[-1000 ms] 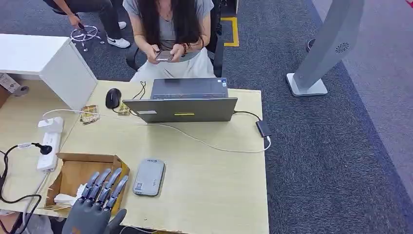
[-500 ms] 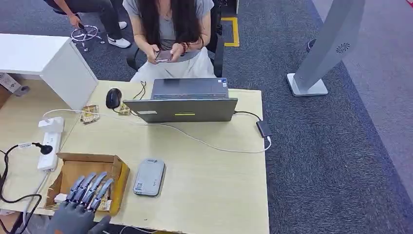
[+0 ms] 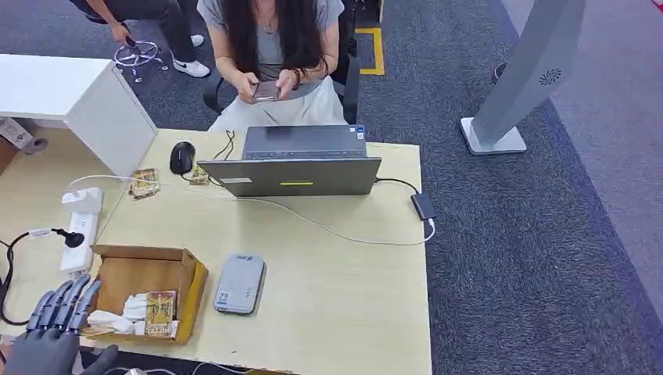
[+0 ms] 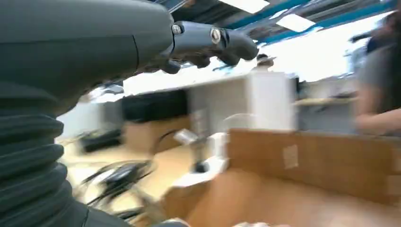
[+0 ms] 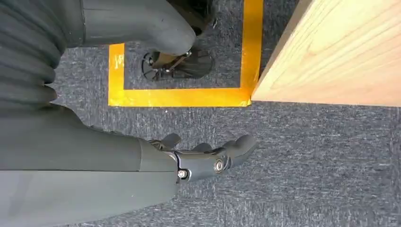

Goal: Pass the card to the sensor for recognition and then transmit it.

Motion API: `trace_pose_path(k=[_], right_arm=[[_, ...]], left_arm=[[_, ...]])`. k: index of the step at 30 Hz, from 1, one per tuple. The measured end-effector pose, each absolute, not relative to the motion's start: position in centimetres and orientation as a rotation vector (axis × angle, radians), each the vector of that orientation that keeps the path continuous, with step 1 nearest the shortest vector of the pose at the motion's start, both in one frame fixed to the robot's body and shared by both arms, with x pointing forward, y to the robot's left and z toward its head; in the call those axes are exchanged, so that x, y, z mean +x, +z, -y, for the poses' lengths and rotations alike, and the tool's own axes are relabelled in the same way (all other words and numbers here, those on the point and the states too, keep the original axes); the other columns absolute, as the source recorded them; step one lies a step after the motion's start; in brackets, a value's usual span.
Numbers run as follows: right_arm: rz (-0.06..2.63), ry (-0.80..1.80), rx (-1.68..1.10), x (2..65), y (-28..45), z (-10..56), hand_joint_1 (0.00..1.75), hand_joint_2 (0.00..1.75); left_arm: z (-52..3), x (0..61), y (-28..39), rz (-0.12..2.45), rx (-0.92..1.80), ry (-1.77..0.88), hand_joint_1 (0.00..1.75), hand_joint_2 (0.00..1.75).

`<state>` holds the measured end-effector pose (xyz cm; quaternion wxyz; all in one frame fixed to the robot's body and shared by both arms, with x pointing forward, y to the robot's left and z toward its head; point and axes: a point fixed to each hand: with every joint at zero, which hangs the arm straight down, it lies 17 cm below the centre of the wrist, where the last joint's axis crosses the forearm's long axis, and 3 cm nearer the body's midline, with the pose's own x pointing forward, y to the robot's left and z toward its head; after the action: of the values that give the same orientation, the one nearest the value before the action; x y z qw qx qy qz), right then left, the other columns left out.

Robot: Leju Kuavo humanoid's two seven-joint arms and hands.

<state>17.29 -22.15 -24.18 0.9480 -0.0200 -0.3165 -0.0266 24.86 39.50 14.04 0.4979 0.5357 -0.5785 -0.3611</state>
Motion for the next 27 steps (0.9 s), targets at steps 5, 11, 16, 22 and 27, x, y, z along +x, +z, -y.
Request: trace_pose_path(k=[5, 11, 16, 22, 27], right_arm=[[0.645, -0.047, -0.039, 17.3, -24.2, 22.1, 0.0, 1.75], [0.644, -0.04, -0.039, 17.3, -24.2, 22.0, 0.0, 1.75], [0.644, -0.039, -0.038, 17.3, -24.2, 22.0, 0.0, 1.75], [0.644, -0.039, -0.039, 17.3, -24.2, 22.0, 0.0, 1.75], [0.644, -0.03, -0.037, 17.3, -24.2, 22.0, 0.0, 1.75]], left_arm=[[-43.5, 23.4, 12.5, 1.285, 1.336, -0.778, 0.0, 1.75], [-45.7, 22.7, 11.0, 1.208, 1.35, -0.732, 0.0, 1.75], [-46.8, 22.1, 10.3, 1.171, 1.358, -0.704, 0.0, 1.75], [-47.5, 21.9, 9.6, 1.147, 1.356, -0.692, 0.0, 1.75], [-47.8, 21.9, 8.9, 1.127, 1.355, -0.694, 0.0, 1.75]])
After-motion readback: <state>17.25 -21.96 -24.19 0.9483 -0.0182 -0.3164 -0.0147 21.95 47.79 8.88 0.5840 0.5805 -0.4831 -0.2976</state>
